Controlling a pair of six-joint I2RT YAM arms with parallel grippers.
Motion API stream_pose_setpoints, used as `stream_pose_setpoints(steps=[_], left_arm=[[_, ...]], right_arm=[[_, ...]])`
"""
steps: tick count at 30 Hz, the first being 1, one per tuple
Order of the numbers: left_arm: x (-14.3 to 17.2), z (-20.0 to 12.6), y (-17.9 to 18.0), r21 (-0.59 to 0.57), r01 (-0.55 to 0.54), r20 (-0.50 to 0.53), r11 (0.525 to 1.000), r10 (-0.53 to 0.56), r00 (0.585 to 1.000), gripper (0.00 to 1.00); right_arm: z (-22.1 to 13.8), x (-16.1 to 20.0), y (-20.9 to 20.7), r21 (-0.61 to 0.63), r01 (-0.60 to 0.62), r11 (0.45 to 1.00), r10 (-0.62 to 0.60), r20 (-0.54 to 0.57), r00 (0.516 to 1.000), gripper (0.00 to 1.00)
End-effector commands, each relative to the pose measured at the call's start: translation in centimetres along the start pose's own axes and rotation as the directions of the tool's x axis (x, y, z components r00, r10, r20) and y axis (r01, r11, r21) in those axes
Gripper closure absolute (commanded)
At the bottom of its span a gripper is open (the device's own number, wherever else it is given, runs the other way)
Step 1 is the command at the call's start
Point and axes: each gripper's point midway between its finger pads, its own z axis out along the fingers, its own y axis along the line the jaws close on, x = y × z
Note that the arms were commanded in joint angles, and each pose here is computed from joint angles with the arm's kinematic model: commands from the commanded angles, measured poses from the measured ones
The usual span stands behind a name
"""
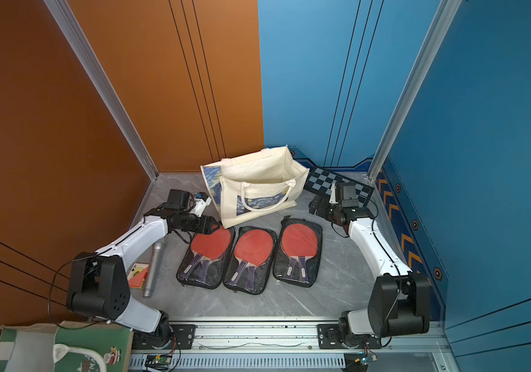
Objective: Remove the ping pong set from the canvas bag
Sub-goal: Place the canvas bag at the center of the board.
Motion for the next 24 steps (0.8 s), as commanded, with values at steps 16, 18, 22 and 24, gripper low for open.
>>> stream_pose_setpoints(steps=[16, 18, 22, 24], left_arm=[[-4.4, 4.1, 5.3, -0.259, -0.039, -0.010, 0.965, 0.038, 0.999, 0.27], [-4.9, 4.2, 6.1, -0.292, -0.043, -0.007, 0.956, 0.043, 0.999, 0.27], [-5.1, 4.6, 6.8, -0.323, -0.054, -0.017, 0.945, 0.051, 0.999, 0.27], [-5.0, 4.8, 7.3, -0.341, -0.055, -0.025, 0.938, 0.049, 0.998, 0.27]], right_arm=[[12.9, -7.4, -0.2, -0.048, -0.219, 0.975, 0.220, 0.026, 0.975, 0.06], [13.8, -7.6, 0.4, -0.050, -0.213, 0.976, 0.214, 0.025, 0.977, 0.06], [15.2, -7.5, 1.2, -0.062, -0.213, 0.975, 0.214, 0.007, 0.977, 0.05], [16.6, -6.7, 1.2, -0.062, -0.217, 0.974, 0.216, -0.025, 0.976, 0.04]])
